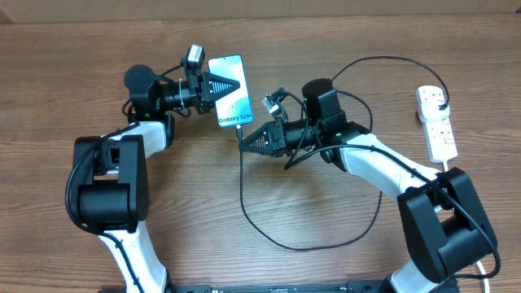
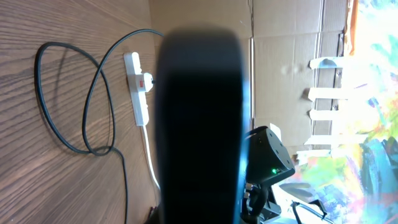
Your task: Plug charger to phone and switch on socket
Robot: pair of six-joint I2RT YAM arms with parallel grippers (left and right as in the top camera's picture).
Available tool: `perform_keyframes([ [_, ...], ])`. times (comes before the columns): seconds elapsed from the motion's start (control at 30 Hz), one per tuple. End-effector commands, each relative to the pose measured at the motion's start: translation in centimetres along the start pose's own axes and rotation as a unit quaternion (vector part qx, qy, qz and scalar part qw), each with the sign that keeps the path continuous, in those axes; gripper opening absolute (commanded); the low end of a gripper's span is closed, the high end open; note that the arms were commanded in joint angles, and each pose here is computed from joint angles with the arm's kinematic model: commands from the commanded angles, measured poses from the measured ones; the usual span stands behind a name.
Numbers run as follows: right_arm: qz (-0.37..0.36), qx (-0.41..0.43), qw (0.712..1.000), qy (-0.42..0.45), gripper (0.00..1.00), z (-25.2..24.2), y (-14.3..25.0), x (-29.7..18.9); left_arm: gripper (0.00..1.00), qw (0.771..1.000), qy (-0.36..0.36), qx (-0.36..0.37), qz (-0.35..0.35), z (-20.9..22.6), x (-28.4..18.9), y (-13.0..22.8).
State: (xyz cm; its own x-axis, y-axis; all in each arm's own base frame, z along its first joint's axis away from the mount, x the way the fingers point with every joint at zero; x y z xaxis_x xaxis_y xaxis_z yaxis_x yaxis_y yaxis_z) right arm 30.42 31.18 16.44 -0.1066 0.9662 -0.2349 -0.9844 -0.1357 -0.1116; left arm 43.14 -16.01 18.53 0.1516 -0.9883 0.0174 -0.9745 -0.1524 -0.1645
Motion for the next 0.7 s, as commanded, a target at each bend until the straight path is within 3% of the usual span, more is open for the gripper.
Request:
perform_keyframes([
  [0.0, -0.001, 0.001, 1.0, -0.003, 0.04, -0.18, -0.23, -0.19, 0.05, 1.0, 0.004, 0.02, 0.005, -1.11, 0.34, -0.24],
  [0.67, 0.002, 0.001, 1.0, -0.007, 0.04, -0.03, -0.13, -0.2, 0.04, 1.0, 0.005, 0.026, 0.002, -1.15, 0.96, -0.26],
])
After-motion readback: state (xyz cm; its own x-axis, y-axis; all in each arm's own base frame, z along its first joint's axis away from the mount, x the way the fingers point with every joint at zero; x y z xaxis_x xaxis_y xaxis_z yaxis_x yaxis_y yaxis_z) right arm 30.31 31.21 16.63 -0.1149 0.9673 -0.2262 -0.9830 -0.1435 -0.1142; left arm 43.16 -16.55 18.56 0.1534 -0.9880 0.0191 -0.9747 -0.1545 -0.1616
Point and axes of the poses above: each gripper's point midway between its finger pads, its own x axis out along the fingers, its own z axis along the line the jaws close on, y = z × x, the point moved 1 cm from there along -x, back along the fingers, and after that the axes turned 4 degrees about x, right-handed, at the moved point
